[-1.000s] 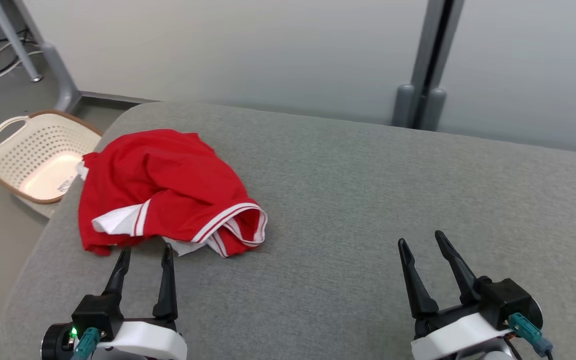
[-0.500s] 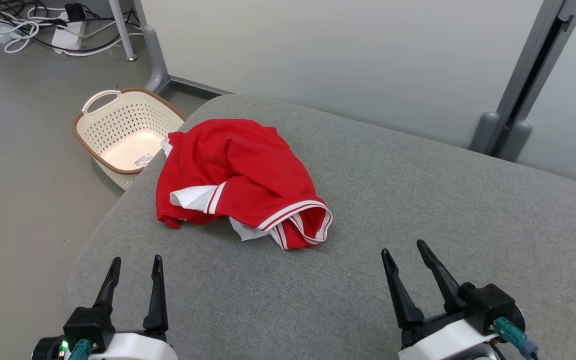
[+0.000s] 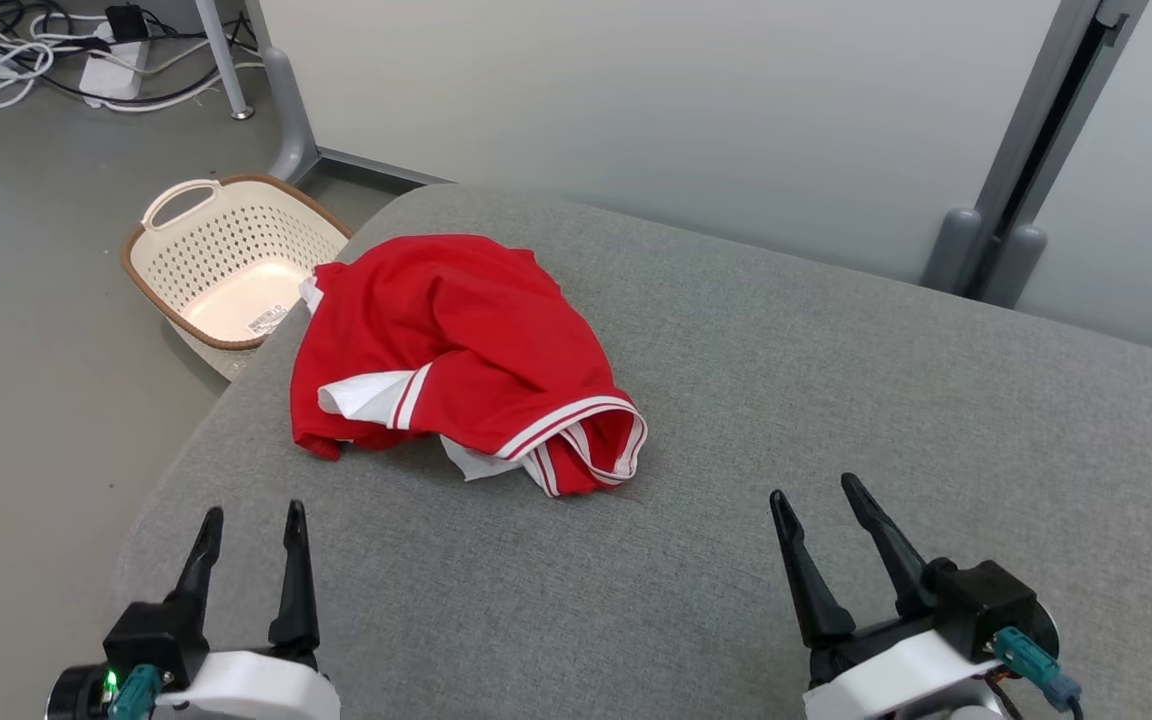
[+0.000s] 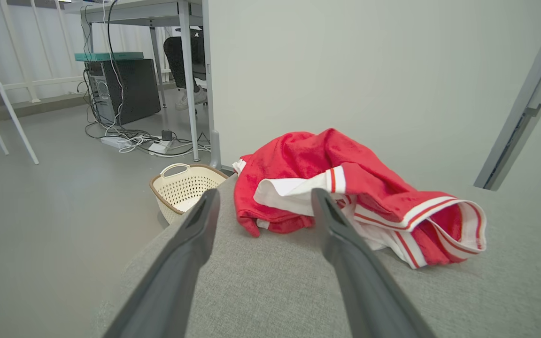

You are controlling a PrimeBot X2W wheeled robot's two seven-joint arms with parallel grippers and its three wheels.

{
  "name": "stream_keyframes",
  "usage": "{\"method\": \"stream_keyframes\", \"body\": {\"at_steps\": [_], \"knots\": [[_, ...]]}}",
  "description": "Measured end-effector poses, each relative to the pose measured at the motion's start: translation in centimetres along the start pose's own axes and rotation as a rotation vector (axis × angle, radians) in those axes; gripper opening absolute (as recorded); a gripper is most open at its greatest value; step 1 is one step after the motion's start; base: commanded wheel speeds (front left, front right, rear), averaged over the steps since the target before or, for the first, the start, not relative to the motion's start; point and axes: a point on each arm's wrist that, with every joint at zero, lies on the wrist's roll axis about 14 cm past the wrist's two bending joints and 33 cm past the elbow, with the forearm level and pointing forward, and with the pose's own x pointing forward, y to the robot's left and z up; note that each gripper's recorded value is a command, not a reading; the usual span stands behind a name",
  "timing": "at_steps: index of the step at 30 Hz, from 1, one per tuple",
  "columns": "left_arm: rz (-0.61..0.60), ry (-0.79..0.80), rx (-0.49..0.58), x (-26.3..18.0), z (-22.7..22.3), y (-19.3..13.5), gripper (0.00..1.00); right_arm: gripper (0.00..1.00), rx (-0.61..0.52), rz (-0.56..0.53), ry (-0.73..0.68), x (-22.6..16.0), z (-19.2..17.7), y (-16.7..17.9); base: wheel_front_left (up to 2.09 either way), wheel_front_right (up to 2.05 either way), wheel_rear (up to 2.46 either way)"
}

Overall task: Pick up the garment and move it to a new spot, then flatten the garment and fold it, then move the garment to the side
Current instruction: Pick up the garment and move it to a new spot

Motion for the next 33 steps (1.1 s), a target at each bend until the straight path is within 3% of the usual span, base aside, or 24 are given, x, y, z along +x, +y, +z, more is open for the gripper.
{"method": "stream_keyframes", "body": {"at_steps": [5,8,12,15,20,27,33], "knots": [[-0.079,-0.020,0.031,2.4,1.0,-1.5,1.00,1.00,-0.017,-0.054,-0.012,0.2,0.2,-2.3,0.00,0.00,0.00],[-0.110,0.036,0.005,3.9,-0.4,-1.8,1.00,1.00,-0.028,-0.103,-0.019,0.3,0.2,-4.4,0.00,0.00,0.00],[-0.159,0.080,0.047,7.9,0.3,-2.2,1.00,1.00,-0.057,-0.179,-0.035,0.5,0.6,-7.7,0.00,0.00,0.00],[-0.205,0.196,0.071,10.0,-1.0,-3.3,1.00,1.00,-0.072,-0.232,-0.041,0.3,0.6,-10.0,0.00,0.00,0.00],[-0.320,0.396,-0.002,12.3,-2.9,-7.2,1.00,1.00,-0.078,-0.290,-0.047,0.1,0.4,-12.5,0.00,0.00,0.00],[-0.384,0.675,0.082,13.0,-7.4,-7.4,1.00,1.00,-0.061,-0.329,-0.016,-0.7,-1.3,-14.3,0.00,0.00,0.00],[-0.369,0.782,0.129,13.2,-10.3,-6.7,1.00,1.00,-0.055,-0.364,-0.004,-1.3,-1.9,-15.6,0.00,0.00,0.00]]}}
